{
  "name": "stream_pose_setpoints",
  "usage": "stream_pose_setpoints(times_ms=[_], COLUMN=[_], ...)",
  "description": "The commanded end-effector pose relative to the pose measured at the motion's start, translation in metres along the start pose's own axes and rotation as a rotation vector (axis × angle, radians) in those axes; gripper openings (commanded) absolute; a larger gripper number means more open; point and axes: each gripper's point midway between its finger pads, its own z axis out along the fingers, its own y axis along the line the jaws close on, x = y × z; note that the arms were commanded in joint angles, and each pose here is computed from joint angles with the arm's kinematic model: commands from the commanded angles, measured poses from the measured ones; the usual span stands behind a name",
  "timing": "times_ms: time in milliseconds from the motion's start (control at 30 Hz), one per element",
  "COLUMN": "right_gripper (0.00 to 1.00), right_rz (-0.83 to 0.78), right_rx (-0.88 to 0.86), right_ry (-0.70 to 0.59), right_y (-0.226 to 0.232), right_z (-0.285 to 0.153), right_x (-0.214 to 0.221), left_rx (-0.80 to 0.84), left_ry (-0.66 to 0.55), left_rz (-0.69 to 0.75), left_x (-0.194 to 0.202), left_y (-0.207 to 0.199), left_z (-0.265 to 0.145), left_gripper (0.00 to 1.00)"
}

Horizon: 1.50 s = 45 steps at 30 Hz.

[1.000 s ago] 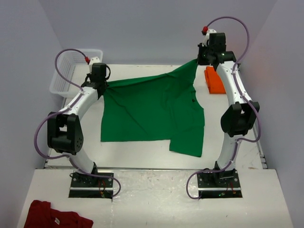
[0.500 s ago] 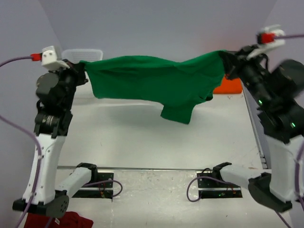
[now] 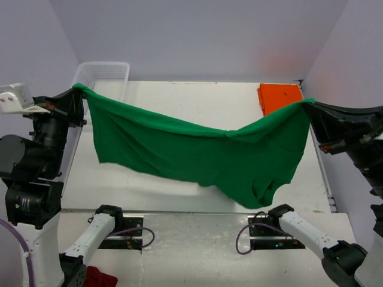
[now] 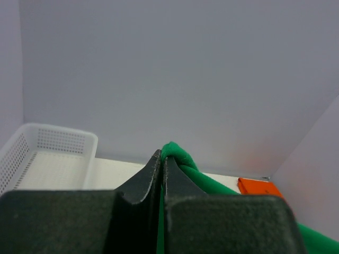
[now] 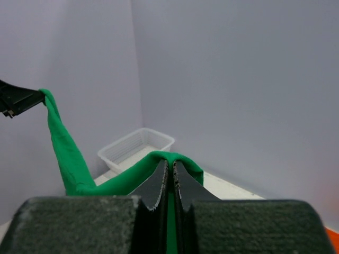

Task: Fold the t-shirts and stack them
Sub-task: Flatten out the tshirt

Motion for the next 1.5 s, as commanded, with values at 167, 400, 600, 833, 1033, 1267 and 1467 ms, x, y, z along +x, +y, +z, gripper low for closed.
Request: stream_pose_setpoints(times_ms=[167, 400, 600, 833, 1033, 1267, 1467], right_gripper=[0.0, 0.0, 0.0, 0.0, 0.0, 0.0, 0.0], right_rz=[0.063, 0.095, 0.034, -0.005, -0.059, -0.005, 0.034], right_rx=[0.172, 0.361, 0.435, 0.396, 0.335, 0.143, -0.033], right_ry=[0.336, 0.541, 0.663, 0.538, 0.419, 0.265, 0.105], right_y=[-0.069, -0.177, -0.237, -0.201, -0.133, -0.051, 0.001], right_z=[0.111, 0.176, 0.214, 0.213, 0.16, 0.079, 0.019], right_x=[0.142, 0.256, 0.326, 0.241, 0.15, 0.071, 0.018], left_rx=[-0.149, -0.321, -0.353, -0.251, -0.141, -0.038, 0.012], left_ry=[0.395, 0.574, 0.579, 0.478, 0.357, 0.206, 0.069], left_rz=[0.023, 0.068, 0.098, 0.076, 0.028, 0.005, 0.028], left_x=[0.167, 0.296, 0.343, 0.278, 0.187, 0.095, 0.015], left_y=[0.053, 0.114, 0.136, 0.101, 0.058, 0.022, 0.001], left_z=[0.092, 0.141, 0.16, 0.171, 0.138, 0.066, -0.003], left_gripper=[0.0, 0.0, 0.0, 0.0, 0.0, 0.0, 0.0])
